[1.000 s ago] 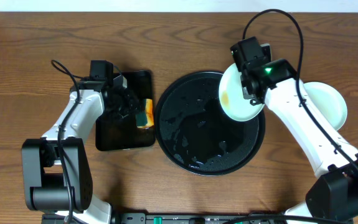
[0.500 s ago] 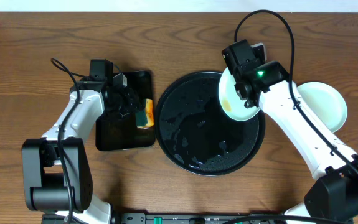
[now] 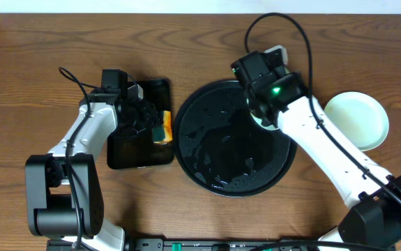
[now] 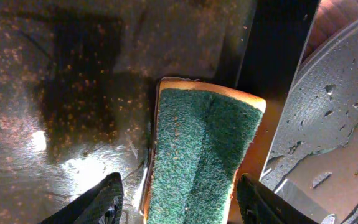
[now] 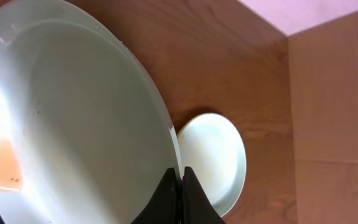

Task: Clean dirty plates on tray and stack at the side
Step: 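Lift the light-blue plate by its rim with the right gripper, then carry the light-blue plate right toward the plate stack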

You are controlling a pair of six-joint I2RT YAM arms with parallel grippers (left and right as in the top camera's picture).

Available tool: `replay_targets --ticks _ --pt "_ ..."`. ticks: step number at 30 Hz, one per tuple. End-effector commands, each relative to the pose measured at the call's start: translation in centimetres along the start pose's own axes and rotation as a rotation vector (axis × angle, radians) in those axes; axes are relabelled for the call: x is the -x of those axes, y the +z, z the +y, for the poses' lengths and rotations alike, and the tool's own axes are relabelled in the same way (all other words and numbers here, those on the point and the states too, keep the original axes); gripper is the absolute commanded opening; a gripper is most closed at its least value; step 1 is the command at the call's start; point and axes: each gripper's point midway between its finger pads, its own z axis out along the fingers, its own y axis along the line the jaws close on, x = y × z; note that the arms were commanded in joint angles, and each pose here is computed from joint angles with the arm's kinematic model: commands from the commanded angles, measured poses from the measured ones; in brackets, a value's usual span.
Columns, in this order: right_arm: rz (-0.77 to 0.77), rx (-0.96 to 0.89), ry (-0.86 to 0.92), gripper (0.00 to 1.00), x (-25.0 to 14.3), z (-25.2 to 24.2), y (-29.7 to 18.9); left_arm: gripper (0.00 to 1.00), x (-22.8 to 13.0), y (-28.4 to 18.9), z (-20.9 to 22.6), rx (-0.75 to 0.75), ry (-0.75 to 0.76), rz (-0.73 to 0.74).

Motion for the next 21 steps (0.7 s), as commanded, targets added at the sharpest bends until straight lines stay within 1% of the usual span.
replay_targets --ticks 1,14,21 --pt "-0.052 -0.044 -0.004 0.01 0.8 -0.6 -1.4 0.60 -0.6 0.5 0.2 -0.003 0.018 0.023" --pt "-0.082 -0.033 -0.026 0.01 1.1 0.5 -2.4 0.60 -1.2 1.2 0.6 -0.001 0.018 0.029" --pt "-0.098 -0.032 -0.037 0.01 1.2 1.0 -3.0 0.59 -2.1 2.2 -0.1 -0.009 0.059 0.033"
